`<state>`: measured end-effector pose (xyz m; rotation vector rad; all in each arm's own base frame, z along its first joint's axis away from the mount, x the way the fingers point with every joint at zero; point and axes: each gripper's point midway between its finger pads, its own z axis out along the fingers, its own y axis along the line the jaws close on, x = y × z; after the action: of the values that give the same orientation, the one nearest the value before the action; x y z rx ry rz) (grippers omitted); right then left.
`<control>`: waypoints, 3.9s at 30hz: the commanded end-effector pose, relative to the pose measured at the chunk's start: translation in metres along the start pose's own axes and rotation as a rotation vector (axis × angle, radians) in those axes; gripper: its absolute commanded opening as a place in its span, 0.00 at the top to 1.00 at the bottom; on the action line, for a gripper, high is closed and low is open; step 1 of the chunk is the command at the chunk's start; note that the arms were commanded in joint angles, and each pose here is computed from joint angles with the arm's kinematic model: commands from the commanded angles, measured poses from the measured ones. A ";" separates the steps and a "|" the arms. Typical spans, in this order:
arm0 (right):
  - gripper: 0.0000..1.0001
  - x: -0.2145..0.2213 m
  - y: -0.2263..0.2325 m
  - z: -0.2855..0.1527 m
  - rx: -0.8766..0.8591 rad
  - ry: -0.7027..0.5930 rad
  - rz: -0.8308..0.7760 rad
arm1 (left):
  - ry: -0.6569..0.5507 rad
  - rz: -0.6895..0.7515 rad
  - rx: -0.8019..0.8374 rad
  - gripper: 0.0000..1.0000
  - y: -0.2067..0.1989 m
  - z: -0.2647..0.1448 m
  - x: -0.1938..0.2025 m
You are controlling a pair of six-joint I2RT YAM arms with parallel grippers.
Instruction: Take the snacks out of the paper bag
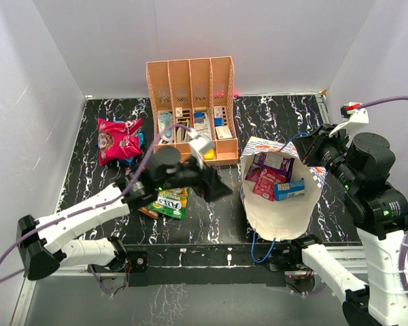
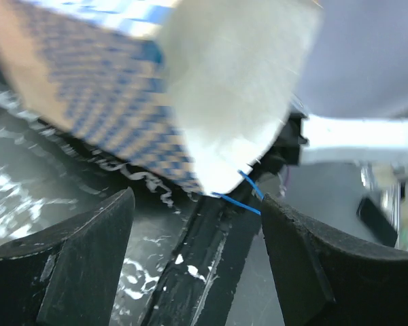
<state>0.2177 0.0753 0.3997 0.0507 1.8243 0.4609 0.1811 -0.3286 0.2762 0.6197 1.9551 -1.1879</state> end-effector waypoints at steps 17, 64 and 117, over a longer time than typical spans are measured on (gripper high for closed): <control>0.92 -0.021 0.023 -0.004 -0.102 -0.062 0.042 | 0.106 0.874 -0.072 0.35 -0.057 0.187 0.075; 0.92 -0.032 0.023 -0.012 -0.086 -0.094 0.030 | 0.146 0.792 -0.114 0.76 0.027 0.297 0.123; 0.92 -0.028 0.013 -0.016 -0.042 -0.099 0.002 | -0.137 0.029 -0.985 1.00 0.143 -0.126 0.044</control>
<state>0.2100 0.0767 0.4127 0.0457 1.7924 0.4863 0.2126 -0.1928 0.2225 0.2661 2.0029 -0.1230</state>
